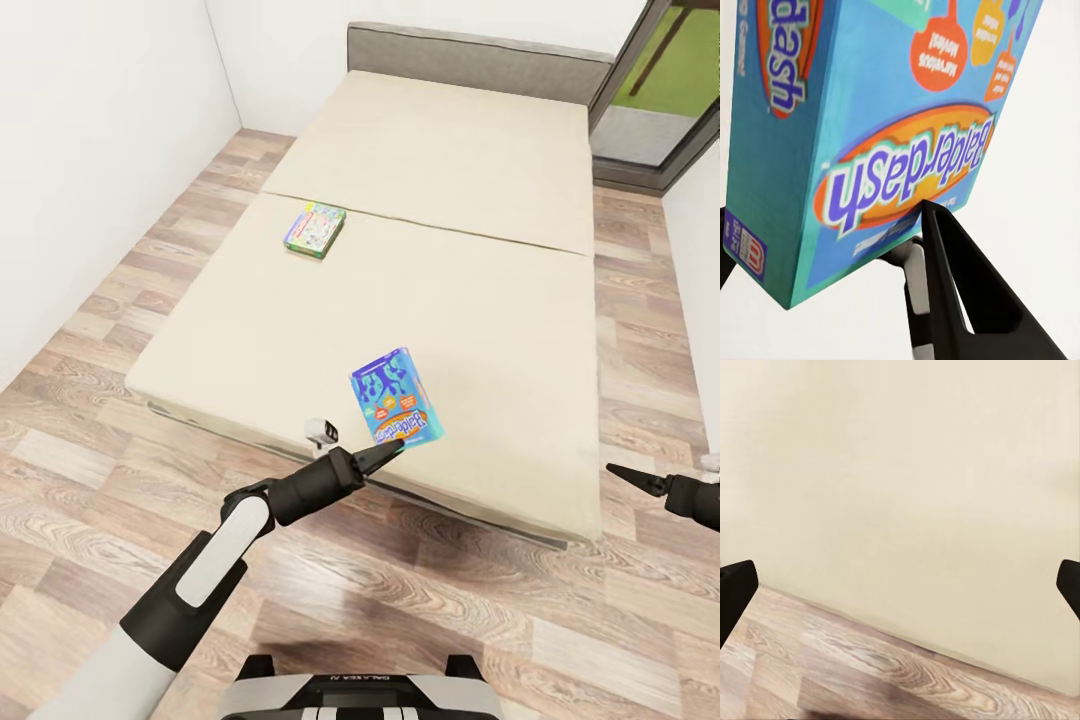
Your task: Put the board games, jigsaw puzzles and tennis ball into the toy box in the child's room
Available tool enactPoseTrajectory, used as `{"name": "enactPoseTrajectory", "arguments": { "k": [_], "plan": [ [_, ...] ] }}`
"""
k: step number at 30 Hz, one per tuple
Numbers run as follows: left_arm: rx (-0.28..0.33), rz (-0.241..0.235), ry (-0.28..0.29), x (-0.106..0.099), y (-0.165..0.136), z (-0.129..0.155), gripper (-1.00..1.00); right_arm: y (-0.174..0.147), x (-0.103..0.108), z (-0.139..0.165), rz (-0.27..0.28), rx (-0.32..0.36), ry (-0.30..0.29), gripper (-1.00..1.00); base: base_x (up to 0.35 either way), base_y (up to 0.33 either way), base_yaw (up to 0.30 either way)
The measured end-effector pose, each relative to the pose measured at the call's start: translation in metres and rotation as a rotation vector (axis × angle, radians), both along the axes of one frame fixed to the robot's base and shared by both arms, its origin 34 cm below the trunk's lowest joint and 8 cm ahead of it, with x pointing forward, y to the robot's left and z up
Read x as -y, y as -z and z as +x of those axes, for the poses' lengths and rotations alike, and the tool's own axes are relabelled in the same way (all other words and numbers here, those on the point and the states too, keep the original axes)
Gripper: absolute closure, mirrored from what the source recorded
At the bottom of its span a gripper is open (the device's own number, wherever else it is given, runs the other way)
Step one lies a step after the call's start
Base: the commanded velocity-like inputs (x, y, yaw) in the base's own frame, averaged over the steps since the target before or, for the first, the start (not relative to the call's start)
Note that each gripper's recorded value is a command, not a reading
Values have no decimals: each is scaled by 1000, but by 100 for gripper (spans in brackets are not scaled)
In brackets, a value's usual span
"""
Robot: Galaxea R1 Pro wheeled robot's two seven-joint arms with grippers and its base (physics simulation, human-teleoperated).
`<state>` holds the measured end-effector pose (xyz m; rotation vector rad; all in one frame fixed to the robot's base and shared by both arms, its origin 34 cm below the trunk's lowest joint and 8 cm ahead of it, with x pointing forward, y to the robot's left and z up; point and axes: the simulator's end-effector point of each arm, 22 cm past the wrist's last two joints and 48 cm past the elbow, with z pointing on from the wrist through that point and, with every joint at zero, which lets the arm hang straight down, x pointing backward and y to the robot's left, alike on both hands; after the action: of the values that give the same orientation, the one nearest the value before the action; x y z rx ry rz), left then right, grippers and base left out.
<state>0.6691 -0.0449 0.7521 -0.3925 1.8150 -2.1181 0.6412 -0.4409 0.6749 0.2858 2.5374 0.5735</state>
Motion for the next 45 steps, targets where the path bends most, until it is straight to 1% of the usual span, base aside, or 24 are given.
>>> {"name": "enactPoseTrajectory", "arguments": {
  "k": [4, 7, 8, 10, 11, 15, 16, 18, 19, 23, 28, 30, 31, 34, 35, 36, 37, 38, 39, 41, 42, 45],
  "plan": [
    [6, 1, 6, 1, -3, -1, 100, -1, -5, 1, 10, 5, -4, -100, 0, 0, 0],
    [9, 7, 12, 1, -3, -3, 100, 0, -18, 5, 30, 9, -21, -100, 0, 0, 0],
    [10, 6, 12, 0, -4, -3, 100, 0, -19, 5, 30, 11, -22, -100, 0, 0, 0],
    [10, 14, 17, -1, -3, -5, 100, 1, -32, 9, 49, 13, -42, -100, 0, 0, 0],
    [11, 12, 17, -1, -4, -5, 100, 1, -32, 9, 49, 15, -42, -100, 0, 0, 0],
    [13, 26, 26, -4, -2, -8, 100, 8, -69, 14, 102, 12, -89, -100, 0, 0, 0],
    [14, 26, 26, -4, -3, -8, 100, 7, -69, 14, 102, 13, -90, -100, 0, 0, 0],
    [17, 31, 29, -4, -3, -9, 100, 9, -84, 16, 123, 14, -106, -100, 0, 0, 0],
    [18, 31, 29, -4, -4, -9, 100, 8, -84, 16, 123, 16, -106, -100, 0, 0, 0],
    [20, 47, 31, -5, -2, -10, 100, 8, -100, 18, 146, 20, -124, -100, 0, 0, 0],
    [19, 62, 30, -5, -1, -10, 100, 4, -106, 20, 154, 29, -132, -100, 0, 0, 0],
    [16, 92, 31, -3, 5, -10, 100, 2, -108, 21, 157, 32, -135, -100, 0, 0, 0],
    [16, 89, 31, -3, 3, -10, 100, 1, -108, 21, 157, 34, -135, -100, 0, 0, 0],
    [6, 173, 38, 0, 20, -12, 100, -1, -109, 22, 159, 39, -138, -100, 0, 0, 0],
    [4, 168, 37, 0, 18, -12, 100, -2, -109, 22, 158, 41, -138, -100, 0, 0, 0],
    [2, 202, 40, 2, 25, -13, 100, -3, -109, 23, 158, 43, -138, -100, 0, 0, 0],
    [-2, 223, 41, 3, 29, -13, 100, -4, -109, 23, 159, 44, -138, -100, 0, 0, 0],
    [-3, 219, 40, 3, 27, -13, 100, -5, -109, 23, 158, 46, -138, -100, 0, 0, 0],
    [-5, 241, 42, 5, 31, -14, 100, -6, -109, 23, 159, 48, -139, -100, 0, 0, 0],
    [-10, 264, 42, 8, 34, -14, 100, -7, -109, 24, 159, 51, -139, -100, 0, 0, 0],
    [-9, 262, 41, 9, 33, -14, 100, -8, -109, 24, 158, 53, -139, -100, 0, 0, 0],
    [-10, 285, 41, 11, 35, -14, 100, -11, -109, 25, 158, 58, -140, -100, 0, 0, 0]
  ]
}}
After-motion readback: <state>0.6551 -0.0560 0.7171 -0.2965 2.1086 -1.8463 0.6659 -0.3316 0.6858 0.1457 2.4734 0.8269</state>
